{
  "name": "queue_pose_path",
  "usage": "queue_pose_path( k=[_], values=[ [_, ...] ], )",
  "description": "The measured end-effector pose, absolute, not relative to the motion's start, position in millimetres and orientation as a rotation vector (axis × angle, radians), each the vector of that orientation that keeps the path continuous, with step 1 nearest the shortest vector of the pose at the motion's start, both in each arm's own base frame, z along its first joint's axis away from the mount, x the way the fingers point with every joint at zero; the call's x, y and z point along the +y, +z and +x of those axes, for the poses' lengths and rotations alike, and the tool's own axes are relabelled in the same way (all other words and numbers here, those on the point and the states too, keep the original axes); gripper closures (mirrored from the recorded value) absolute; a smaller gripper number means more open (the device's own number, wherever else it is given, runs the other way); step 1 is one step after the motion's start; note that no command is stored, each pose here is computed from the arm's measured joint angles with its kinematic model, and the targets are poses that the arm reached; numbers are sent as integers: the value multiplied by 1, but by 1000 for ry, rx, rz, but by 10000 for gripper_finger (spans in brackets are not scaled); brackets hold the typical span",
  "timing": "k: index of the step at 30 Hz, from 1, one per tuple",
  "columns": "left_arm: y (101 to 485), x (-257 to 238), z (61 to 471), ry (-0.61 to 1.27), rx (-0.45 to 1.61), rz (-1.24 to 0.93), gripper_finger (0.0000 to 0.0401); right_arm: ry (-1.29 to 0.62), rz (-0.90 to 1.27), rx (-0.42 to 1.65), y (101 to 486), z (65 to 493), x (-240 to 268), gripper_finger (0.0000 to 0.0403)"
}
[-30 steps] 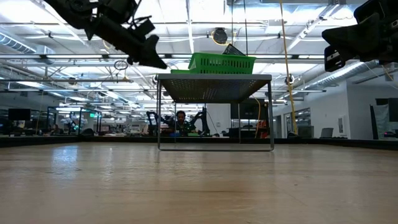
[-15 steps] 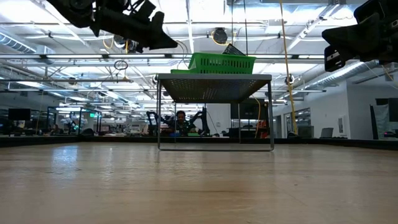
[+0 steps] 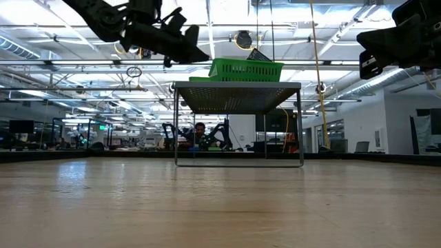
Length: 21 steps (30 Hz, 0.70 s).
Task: Pick & Place Office Desk Supplies
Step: Put the yellow rubber band into the left green bin on the shelf
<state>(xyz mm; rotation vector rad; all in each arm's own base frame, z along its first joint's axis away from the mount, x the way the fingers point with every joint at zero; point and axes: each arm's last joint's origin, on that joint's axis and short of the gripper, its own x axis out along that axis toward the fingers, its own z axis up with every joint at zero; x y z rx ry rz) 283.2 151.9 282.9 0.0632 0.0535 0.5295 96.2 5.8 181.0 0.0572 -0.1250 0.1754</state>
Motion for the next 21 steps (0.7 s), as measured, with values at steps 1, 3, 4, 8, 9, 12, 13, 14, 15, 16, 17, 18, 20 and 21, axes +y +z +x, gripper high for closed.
queue_pose_path(
  k=[1,3,4,8,9,12,13,14,15,16,17,18,20,21],
  values=[
    [283,154,286,533,56,63,396,176,57,-125,181,96,6,403],
    [281,158,290,538,64,57,395,176,57,-125,181,96,6,403],
    [282,160,291,544,63,56,390,176,57,-125,181,96,6,403],
    [283,161,293,561,47,15,348,175,57,-125,181,96,6,403],
    [283,161,293,562,45,10,335,176,57,-125,181,96,6,403],
    [282,161,293,562,50,-6,294,175,57,-125,181,96,6,403],
    [282,161,293,562,49,-19,279,176,57,-125,181,96,6,403],
    [282,161,293,563,50,-31,265,175,57,-125,181,96,6,403],
    [281,161,293,564,55,-42,251,175,57,-125,181,96,6,403],
    [280,162,293,570,63,-48,237,176,57,-125,181,96,6,403],
    [279,162,292,577,73,-52,224,176,57,-125,181,96,6,403],
    [278,162,292,580,86,-54,211,176,57,-125,181,96,6,403],
    [276,162,292,580,105,-59,190,176,57,-125,181,96,6,403],
    [275,162,292,580,113,-62,180,176,57,-125,181,96,6,403]
  ],
)
